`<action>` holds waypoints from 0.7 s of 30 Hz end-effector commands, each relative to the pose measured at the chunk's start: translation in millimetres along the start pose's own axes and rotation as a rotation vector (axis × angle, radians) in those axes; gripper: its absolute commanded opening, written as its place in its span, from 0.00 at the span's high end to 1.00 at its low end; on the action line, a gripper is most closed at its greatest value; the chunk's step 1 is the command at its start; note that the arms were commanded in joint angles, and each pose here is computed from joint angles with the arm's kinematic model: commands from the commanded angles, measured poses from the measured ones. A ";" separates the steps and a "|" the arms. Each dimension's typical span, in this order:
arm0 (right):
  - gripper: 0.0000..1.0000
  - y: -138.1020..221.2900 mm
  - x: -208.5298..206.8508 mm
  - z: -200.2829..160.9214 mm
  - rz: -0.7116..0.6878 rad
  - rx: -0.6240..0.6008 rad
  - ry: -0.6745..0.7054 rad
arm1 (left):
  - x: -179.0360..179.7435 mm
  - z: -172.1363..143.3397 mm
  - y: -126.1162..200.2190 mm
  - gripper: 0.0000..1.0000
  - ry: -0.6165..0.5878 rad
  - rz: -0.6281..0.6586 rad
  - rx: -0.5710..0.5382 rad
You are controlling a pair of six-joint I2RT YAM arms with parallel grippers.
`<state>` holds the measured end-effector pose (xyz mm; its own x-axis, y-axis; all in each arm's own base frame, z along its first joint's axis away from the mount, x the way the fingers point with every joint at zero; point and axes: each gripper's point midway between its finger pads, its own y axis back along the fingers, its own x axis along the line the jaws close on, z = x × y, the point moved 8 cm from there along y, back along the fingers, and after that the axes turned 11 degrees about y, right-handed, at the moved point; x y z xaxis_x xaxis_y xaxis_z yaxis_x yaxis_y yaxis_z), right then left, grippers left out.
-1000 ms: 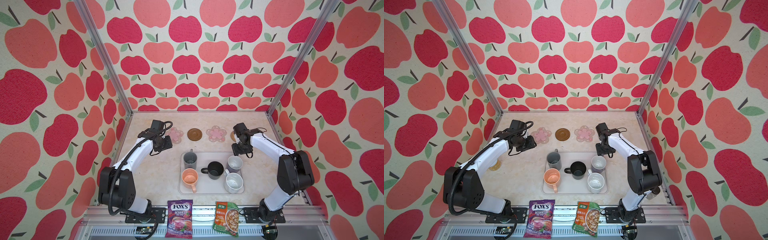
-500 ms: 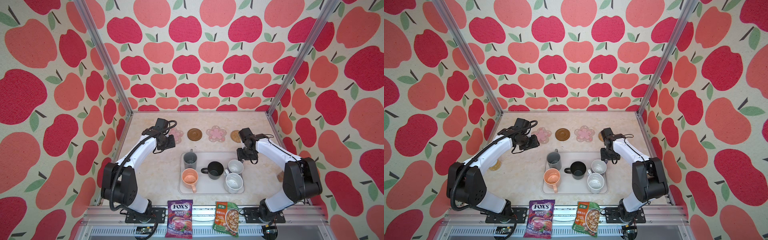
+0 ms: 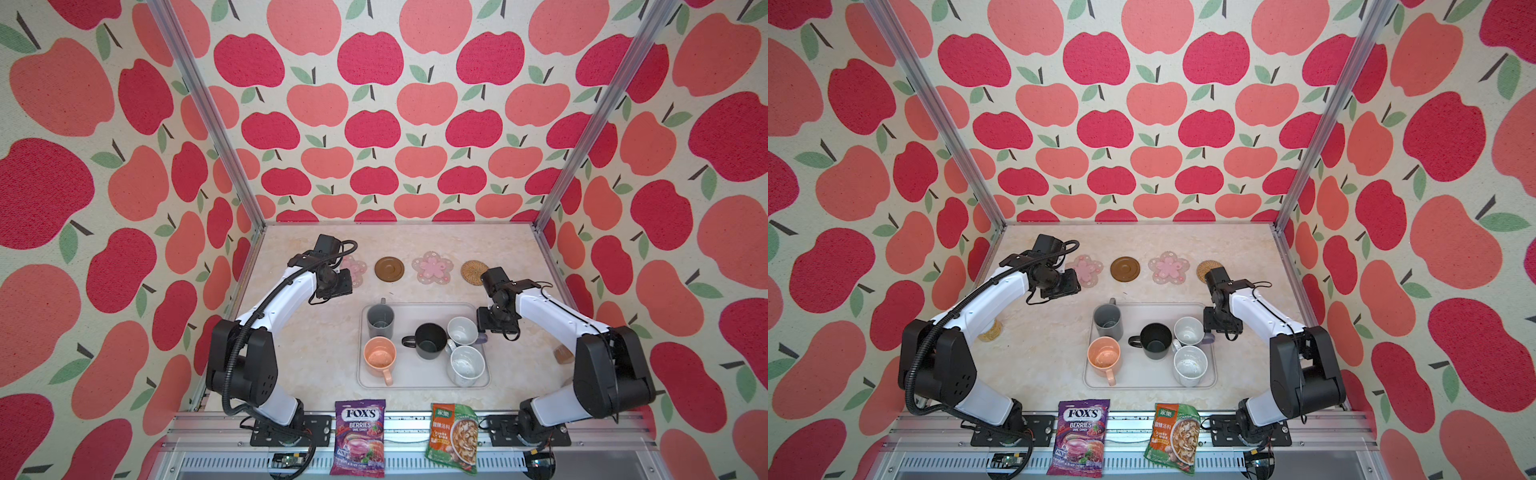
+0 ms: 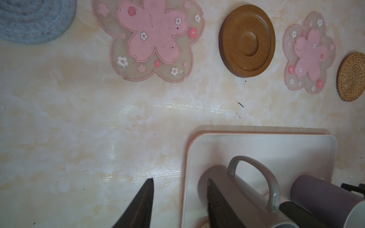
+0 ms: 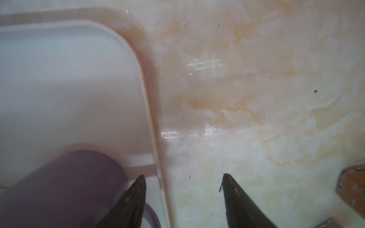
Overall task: Place cups on coasters
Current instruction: Rotate the cup on the tray.
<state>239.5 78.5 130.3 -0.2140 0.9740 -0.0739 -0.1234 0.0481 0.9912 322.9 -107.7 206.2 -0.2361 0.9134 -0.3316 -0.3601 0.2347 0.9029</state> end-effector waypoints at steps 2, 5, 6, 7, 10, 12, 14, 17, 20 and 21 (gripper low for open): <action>0.36 1.8 4.8 -22.4 0.037 0.053 -0.017 | -2.1 1.3 2.1 0.54 -0.025 0.027 0.004; 0.36 1.9 6.1 -26.8 0.039 0.049 -0.015 | -3.6 2.8 1.9 0.54 -0.026 0.025 0.003; 0.36 2.4 6.3 -27.4 0.040 0.048 -0.013 | -4.5 3.2 1.4 0.54 -0.028 0.024 0.006; 0.36 2.8 6.7 -28.0 0.039 0.045 -0.011 | -5.8 3.6 1.5 0.54 -0.030 0.022 0.005; 0.36 7.2 7.6 -27.6 0.022 0.027 0.000 | -9.2 4.2 1.4 0.54 -0.042 0.025 0.006; 0.36 12.7 7.9 -26.5 0.007 0.006 0.009 | -10.7 4.2 1.6 0.54 -0.049 0.029 0.006; 0.36 21.0 8.3 -24.5 -0.012 -0.026 0.031 | -11.3 4.2 0.9 0.54 -0.055 0.036 0.009; 0.35 36.5 11.6 -19.3 -0.049 -0.070 0.099 | -12.5 3.9 0.8 0.54 -0.062 0.042 0.011; 0.35 47.2 13.2 -16.2 -0.053 -0.078 0.139 | -14.6 4.5 0.6 0.54 -0.065 0.043 0.014; 0.35 49.2 14.0 -16.7 -0.049 -0.072 0.146 | -15.5 4.5 1.3 0.54 -0.067 0.042 0.013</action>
<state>216.9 91.9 162.3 -0.3061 0.9454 -0.1120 -0.2004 0.0510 0.9784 328.3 -119.3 210.7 -0.1980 0.9314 -0.3053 -0.3490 0.2241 0.9099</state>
